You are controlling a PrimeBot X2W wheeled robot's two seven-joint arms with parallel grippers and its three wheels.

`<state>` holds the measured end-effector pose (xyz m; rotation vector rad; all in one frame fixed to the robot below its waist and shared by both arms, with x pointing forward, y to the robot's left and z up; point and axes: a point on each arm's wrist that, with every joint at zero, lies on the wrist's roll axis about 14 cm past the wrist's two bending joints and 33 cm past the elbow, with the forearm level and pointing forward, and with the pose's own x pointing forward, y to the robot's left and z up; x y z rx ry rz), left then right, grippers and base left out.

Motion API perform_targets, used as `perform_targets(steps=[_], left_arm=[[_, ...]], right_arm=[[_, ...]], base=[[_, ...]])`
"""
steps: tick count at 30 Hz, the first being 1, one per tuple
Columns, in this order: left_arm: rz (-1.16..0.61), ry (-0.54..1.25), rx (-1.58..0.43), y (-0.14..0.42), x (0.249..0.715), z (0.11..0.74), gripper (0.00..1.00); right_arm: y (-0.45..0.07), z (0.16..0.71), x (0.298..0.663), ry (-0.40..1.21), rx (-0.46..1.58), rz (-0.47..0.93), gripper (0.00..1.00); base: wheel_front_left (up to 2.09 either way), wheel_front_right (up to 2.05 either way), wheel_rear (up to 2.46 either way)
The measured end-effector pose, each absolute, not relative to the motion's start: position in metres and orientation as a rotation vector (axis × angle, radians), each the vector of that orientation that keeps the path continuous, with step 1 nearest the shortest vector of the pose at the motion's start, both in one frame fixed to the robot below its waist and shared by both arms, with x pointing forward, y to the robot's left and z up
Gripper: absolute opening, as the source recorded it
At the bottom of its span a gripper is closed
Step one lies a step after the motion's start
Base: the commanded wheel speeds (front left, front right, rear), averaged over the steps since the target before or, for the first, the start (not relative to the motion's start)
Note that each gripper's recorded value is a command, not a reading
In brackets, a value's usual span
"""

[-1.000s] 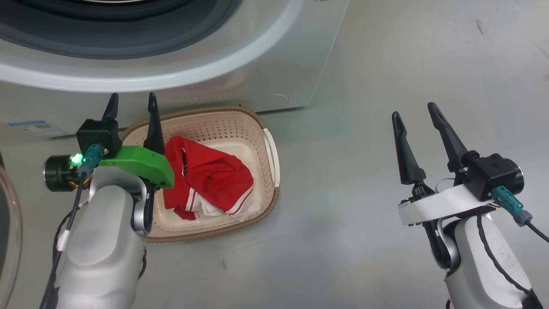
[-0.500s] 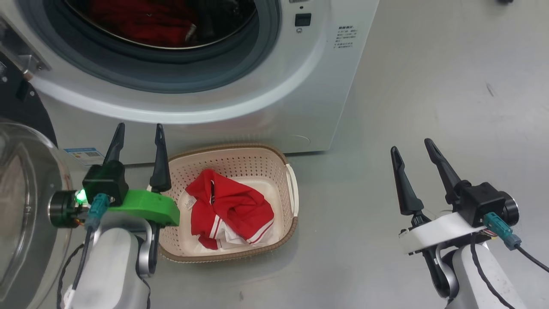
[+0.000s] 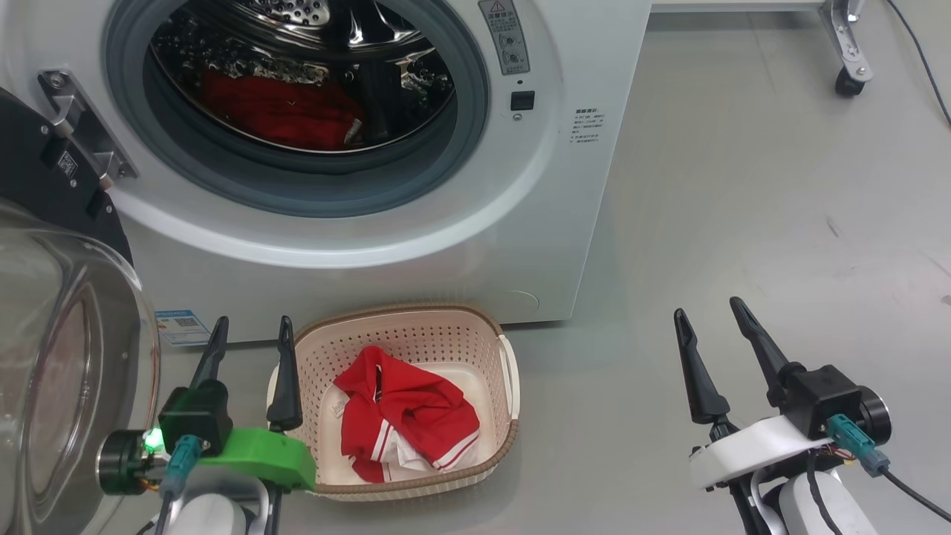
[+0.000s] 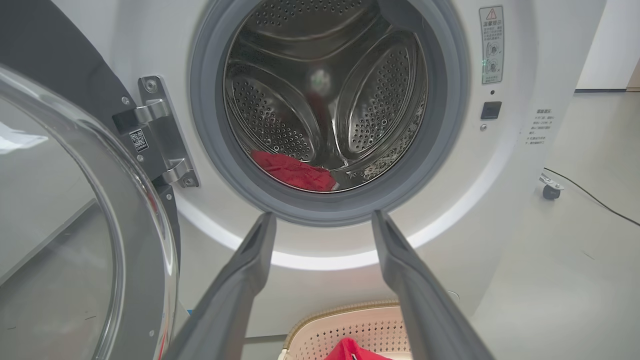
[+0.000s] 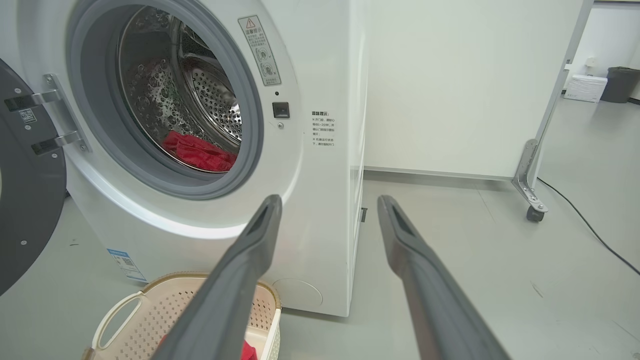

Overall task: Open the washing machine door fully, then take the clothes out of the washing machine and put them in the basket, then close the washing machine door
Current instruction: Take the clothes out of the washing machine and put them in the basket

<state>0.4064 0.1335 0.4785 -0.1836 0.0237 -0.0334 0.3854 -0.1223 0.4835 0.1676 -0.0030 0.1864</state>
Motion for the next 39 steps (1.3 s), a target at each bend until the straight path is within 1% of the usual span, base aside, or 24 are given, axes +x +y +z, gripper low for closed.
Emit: perform_targets(steps=[10,17,39], left_arm=[[-0.072,0.031,-0.185,0.121,0.385,0.478,1.00],[-0.075,0.029,-0.189,0.120,0.375,0.478,1.00],[-0.081,0.036,-0.193,0.116,0.368,0.476,1.00]], right_arm=[[-0.132,0.489,0.370,-0.017,0.174,0.145,1.00],[-0.129,0.490,0.367,-0.021,0.176,0.154,1.00],[-0.129,0.492,0.363,-0.026,0.181,0.149,1.00]], base=[[0.00,0.00,0.00],[0.00,0.00,0.00],[0.00,0.00,0.00]])
